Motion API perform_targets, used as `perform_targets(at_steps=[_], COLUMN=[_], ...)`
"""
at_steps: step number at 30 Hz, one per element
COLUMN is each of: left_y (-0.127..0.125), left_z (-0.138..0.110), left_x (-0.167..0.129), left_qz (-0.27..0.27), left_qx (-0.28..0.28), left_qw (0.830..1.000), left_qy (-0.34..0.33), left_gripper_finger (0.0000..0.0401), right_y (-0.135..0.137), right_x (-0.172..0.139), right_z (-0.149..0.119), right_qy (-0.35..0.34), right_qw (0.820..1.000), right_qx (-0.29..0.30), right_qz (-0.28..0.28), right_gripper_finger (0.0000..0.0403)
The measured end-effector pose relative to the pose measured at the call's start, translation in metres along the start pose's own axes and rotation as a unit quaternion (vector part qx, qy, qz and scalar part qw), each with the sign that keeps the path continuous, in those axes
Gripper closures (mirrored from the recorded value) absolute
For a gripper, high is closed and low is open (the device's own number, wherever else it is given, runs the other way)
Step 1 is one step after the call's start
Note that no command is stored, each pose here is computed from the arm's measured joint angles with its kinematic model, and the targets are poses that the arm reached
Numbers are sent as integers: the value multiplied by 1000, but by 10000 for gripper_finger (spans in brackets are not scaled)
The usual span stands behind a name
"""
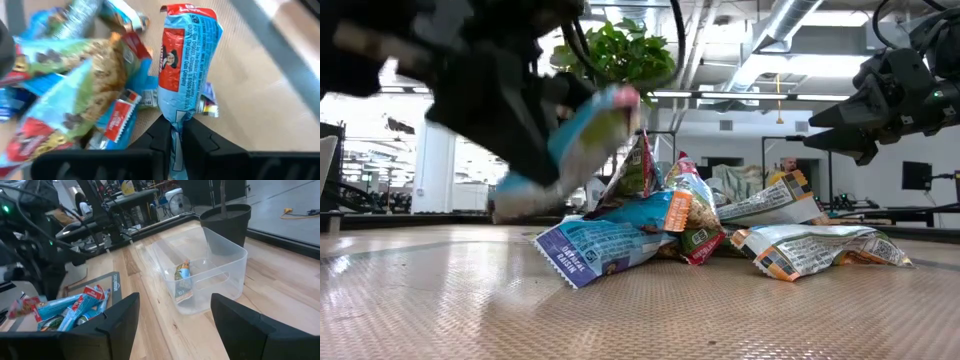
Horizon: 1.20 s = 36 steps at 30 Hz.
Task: Pick and place Granola Bars by type
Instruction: Put the red granola bar into the gray bin
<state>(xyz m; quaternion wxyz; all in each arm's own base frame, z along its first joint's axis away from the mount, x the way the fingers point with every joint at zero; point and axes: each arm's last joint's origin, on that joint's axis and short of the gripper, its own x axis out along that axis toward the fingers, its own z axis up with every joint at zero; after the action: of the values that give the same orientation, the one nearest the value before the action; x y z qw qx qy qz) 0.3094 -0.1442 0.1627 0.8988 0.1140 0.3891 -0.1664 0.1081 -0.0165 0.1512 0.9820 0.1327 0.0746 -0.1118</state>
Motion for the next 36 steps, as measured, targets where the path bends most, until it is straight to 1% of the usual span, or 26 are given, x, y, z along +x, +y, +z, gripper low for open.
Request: perform_targets(at_steps=[2,5,7,9,11,14,17,19,21,24,26,29,31,36], left_y=[-1,-4,-7,-12,-18,-28,-41,-48,-54,-60,-62,-64,-64,-65], left_z=[4,7,7,7,6,5,4,3,-2,-13,-21,-29,-32,-33], left_x=[-11,-29,-40,-50,-57,-65,-71,-76,-82,-93,-101,-111,-115,-116], left_qz=[-2,-8,-22,-47,-83,-136,-176,-186,-176,-140,-107,-66,-50,-49], left_qx=[-15,-66,-120,-187,-262,-368,-440,-471,-499,-533,-549,-568,-574,-574], left_qw=[1000,998,993,981,961,916,872,849,828,801,784,764,757,755], left_qy=[-5,-2,4,19,38,83,123,150,184,237,271,298,310,313], left_gripper_finger=[371,372,374,376,378,377,376,376,376,376,376,376,376,376], right_y=[0,0,0,0,0,0,0,0,0,0,0,0,0,0], right_x=[0,0,0,0,0,0,0,0,0,0,0,0,0,0], right_z=[0,0,0,0,0,0,0,0,0,0,0,0,0,0], right_qy=[0,0,0,0,0,0,0,0,0,0,0,0,0,0], right_qw=[1000,1000,1000,1000,1000,1000,1000,1000,1000,1000,1000,1000,1000,1000], right_qx=[0,0,0,0,0,0,0,0,0,0,0,0,0,0], right_qz=[0,0,0,0,0,0,0,0,0,0,0,0,0,0], right_gripper_finger=[163,163,163,163,163,163,163,163,163,163,163,163,163,163])
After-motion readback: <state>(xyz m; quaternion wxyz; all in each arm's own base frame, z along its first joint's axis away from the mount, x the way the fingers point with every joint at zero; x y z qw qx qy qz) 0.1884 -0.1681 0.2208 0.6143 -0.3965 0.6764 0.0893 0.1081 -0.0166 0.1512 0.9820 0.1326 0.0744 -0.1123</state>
